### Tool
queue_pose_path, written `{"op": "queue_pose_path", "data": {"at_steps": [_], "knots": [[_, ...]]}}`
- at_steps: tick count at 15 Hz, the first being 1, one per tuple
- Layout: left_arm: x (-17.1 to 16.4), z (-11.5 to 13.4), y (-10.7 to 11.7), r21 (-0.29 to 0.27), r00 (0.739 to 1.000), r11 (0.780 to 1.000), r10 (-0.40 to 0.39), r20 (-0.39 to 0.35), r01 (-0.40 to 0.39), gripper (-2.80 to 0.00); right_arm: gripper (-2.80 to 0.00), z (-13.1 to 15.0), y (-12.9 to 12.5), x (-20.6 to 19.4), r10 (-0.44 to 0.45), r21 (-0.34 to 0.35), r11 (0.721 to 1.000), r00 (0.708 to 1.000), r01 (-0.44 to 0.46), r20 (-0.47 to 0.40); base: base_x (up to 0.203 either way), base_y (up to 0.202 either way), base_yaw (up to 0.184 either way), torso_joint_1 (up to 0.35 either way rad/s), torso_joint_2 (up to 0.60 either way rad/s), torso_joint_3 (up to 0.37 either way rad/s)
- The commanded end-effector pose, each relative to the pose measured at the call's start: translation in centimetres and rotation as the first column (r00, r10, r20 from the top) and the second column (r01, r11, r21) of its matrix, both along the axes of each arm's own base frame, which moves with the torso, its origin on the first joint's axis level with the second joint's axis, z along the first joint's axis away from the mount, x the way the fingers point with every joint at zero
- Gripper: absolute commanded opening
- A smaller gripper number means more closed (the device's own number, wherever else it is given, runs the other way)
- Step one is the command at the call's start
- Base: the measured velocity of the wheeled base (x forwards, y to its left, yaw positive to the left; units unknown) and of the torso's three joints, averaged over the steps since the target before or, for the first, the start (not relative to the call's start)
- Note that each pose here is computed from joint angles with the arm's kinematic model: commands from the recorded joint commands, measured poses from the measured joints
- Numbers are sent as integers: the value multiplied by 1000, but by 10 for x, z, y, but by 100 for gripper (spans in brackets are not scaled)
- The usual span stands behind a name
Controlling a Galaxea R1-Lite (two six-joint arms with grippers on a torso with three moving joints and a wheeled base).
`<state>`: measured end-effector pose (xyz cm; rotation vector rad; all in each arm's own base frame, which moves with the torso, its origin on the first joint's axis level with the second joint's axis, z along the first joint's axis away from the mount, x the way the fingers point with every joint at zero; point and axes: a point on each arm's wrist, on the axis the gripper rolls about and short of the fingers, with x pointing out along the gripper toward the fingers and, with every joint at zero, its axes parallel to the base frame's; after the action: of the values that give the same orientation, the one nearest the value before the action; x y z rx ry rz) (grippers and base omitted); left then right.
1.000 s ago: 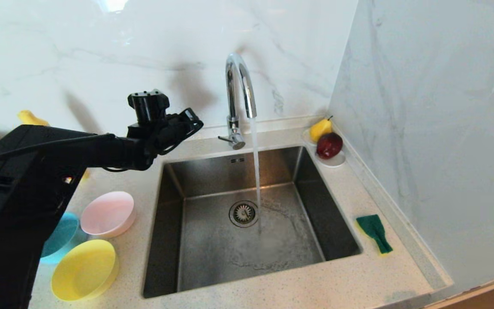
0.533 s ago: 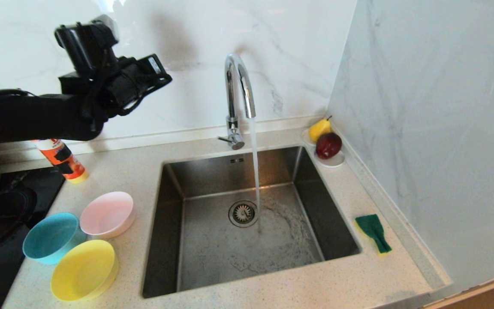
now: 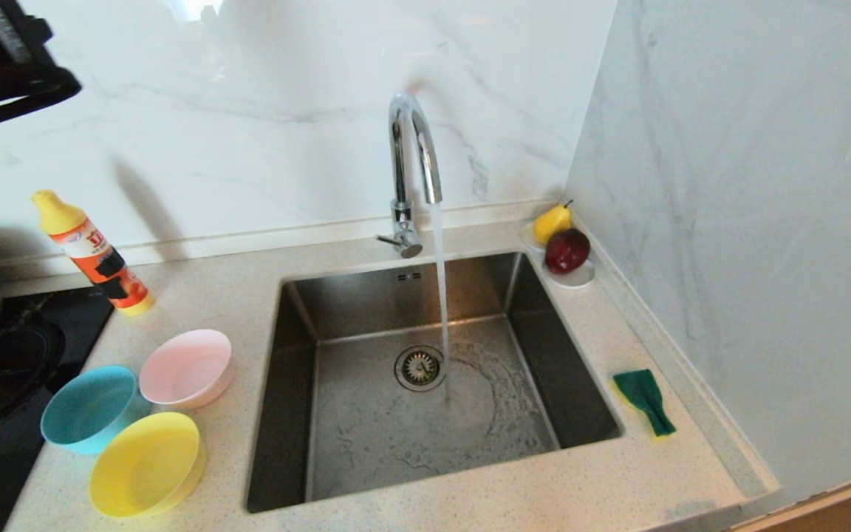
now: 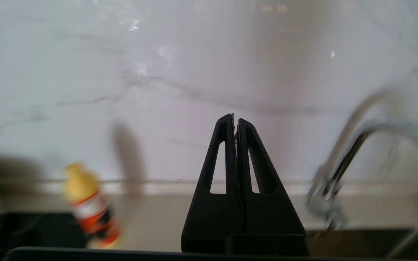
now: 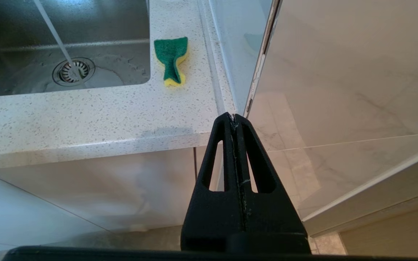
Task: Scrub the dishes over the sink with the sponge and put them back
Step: Pick up a bowl and the sponge
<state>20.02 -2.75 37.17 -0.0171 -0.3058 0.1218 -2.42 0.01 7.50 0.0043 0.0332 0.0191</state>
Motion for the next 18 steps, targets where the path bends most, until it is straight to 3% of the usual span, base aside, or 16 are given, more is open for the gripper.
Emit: {"op": "queue_pose_path", "data": {"at_steps": [1,6,9,12,14,15,16,18], "knots": [[-91,-14,16,6,996,1000,28,79,-28,-280,-280,0,0,0,1,0,1000,1000,-1,1,0,0,0,0,0,0],[-181,-130,33,35,990,990,138,11,-139,-280,-280,0,0,0,1,0,1000,1000,-1,1,0,0,0,0,0,0],[-208,-183,35,42,983,982,184,22,-185,-280,-280,0,0,0,1,0,1000,1000,-1,1,0,0,0,0,0,0],[-220,-244,34,56,981,980,192,-18,-191,-280,-280,0,0,0,1,0,1000,1000,-1,1,0,0,0,0,0,0],[-227,-270,34,49,984,986,165,-65,-162,-280,-280,0,0,0,1,0,1000,1000,-1,2,0,0,0,0,0,0],[-226,-279,33,1,985,993,118,-123,-119,-280,-280,0,0,0,1,0,1000,1000,-1,1,0,0,0,0,0,0],[-224,-284,31,-19,986,1000,20,-164,-24,-280,-280,0,0,0,1,0,1000,1000,-1,1,0,0,0,0,0,0],[-222,-291,27,46,966,991,-114,-231,128,-280,-280,0,0,0,1,0,1000,1000,-1,1,0,0,0,0,0,0]]}}
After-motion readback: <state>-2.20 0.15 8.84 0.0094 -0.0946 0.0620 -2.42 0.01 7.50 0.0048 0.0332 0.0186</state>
